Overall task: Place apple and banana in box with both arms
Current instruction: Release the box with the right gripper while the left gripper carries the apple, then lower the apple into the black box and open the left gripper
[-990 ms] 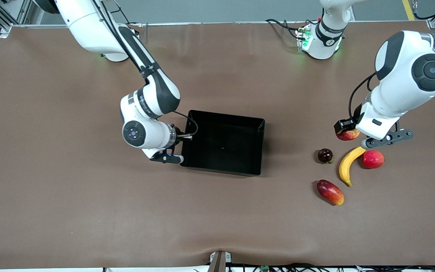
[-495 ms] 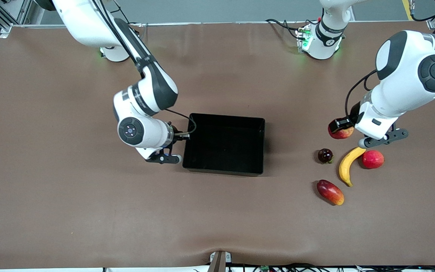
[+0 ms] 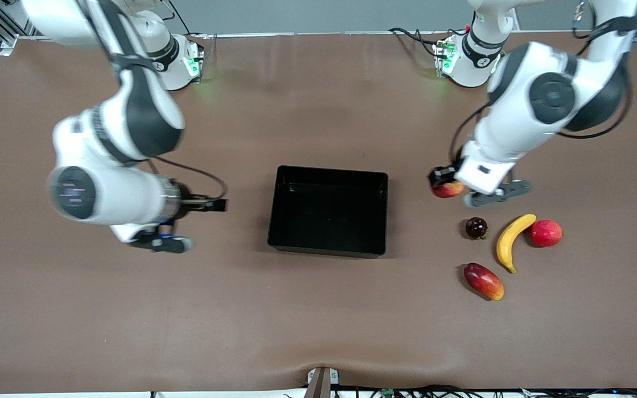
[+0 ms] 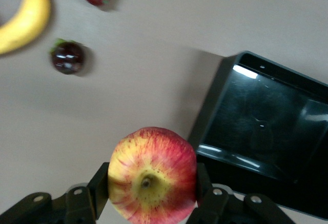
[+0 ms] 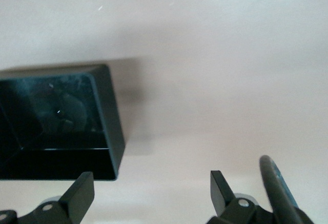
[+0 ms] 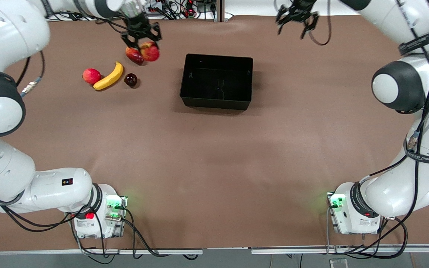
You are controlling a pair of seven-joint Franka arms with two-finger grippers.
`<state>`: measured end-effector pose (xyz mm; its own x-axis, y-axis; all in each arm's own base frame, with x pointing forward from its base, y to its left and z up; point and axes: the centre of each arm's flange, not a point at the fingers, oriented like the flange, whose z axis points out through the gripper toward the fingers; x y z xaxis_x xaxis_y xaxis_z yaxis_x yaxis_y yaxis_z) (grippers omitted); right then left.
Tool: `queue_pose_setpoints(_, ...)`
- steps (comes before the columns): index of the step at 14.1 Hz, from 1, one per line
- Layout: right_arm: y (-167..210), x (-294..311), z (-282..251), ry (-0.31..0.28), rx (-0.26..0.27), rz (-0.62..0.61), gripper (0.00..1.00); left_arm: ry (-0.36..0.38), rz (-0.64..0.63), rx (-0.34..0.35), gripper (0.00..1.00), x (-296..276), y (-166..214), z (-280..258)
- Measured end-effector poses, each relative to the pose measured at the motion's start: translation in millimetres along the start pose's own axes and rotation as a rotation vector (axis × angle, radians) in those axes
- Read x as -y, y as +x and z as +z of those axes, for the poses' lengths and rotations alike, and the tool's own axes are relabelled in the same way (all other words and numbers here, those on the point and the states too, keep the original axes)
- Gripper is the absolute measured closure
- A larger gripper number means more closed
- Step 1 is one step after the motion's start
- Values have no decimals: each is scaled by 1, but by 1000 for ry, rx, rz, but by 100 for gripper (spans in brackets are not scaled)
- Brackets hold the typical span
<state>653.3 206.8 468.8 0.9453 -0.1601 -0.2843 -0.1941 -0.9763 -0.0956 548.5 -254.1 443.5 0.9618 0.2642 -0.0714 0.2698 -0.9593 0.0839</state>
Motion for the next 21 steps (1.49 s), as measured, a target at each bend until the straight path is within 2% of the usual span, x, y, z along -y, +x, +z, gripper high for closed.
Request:
queue_pose_setpoints(3, 12, -50, -29, -21, -26, 69, 0, -29, 32, 6, 32, -49, -27, 40)
queue_pose_setpoints(6, 15, -108, -69, -78, -101, 116, 0, 2, 98, -17, 32, -89, -57, 79)
queue_pose_setpoints(9, 7, -162, -112, -81, -156, 4, 0, -10, 141, -29, 32, -115, -76, 107)
queue_pose_setpoints(12, -8, -209, -143, -71, -186, -4, 0, 15, 170, -34, 32, -121, -74, 138)
queue_pose_setpoints(14, -27, -225, -157, -80, -203, -10, 0, 32, 141, -45, 32, -125, -73, 164)
queue_pose_setpoints(18, -76, -233, -158, -75, -251, -16, 0, 85, 172, -67, 32, -129, -77, 214)
queue_pose_setpoints(21, -91, -239, -135, -76, -253, -37, 0, 90, 209, -65, 32, -131, -81, 242)
